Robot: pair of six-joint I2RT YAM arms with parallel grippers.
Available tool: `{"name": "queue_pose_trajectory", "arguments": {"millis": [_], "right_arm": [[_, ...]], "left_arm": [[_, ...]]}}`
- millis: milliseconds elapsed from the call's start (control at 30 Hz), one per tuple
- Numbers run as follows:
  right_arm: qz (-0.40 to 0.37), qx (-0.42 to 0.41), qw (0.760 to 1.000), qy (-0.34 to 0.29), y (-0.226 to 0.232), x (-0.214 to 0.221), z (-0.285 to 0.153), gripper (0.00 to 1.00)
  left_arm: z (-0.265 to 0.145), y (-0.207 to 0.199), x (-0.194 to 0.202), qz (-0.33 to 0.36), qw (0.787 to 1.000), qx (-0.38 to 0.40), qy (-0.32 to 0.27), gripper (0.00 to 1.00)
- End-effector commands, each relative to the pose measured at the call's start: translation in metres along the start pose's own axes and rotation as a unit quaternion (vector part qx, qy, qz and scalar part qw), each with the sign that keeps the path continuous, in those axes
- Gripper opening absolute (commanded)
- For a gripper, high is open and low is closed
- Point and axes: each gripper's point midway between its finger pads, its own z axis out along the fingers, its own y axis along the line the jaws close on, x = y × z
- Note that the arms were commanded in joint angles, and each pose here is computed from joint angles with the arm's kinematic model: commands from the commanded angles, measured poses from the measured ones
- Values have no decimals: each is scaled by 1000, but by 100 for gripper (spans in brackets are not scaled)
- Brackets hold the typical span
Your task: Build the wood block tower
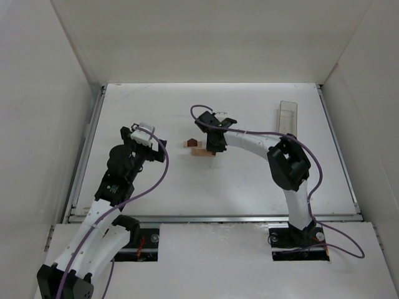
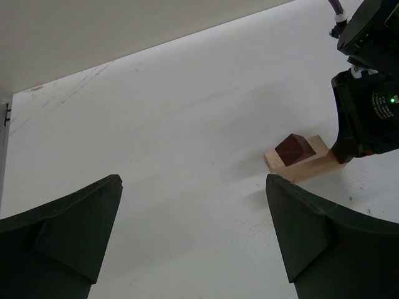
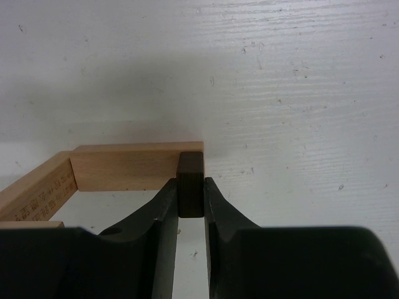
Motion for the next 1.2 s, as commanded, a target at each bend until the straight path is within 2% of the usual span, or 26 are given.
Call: {"name": "queue_pose_trajectory", "arguments": {"millis": [0, 200, 333, 467, 733, 933, 1167], "right_arm": [[1, 2, 1000, -11, -2, -6, -1, 0], [-4, 2, 1000, -11, -2, -6, -1, 1], [-7, -5, 1000, -9, 1, -6, -1, 7], [-7, -5, 1000, -9, 1, -6, -1, 18], [-13, -5, 1000, -3, 1, -3, 2, 22], [-13, -9, 1000, 0, 2, -2, 2, 32], [-12, -12, 1000, -3, 4, -5, 0, 38]], "left_arm": [[0, 0, -13, -6, 1000, 1, -27, 100], [0, -2, -13, -6, 1000, 6, -27, 100], [0, -2, -13, -6, 1000, 6, -27, 100], [0, -2, -13, -6, 1000, 6, -27, 100], [1, -4, -9, -6, 1000, 11, -23, 100], [1, -4, -9, -6, 1000, 11, -23, 100], [1, -4, -9, -6, 1000, 11, -23, 100]]}}
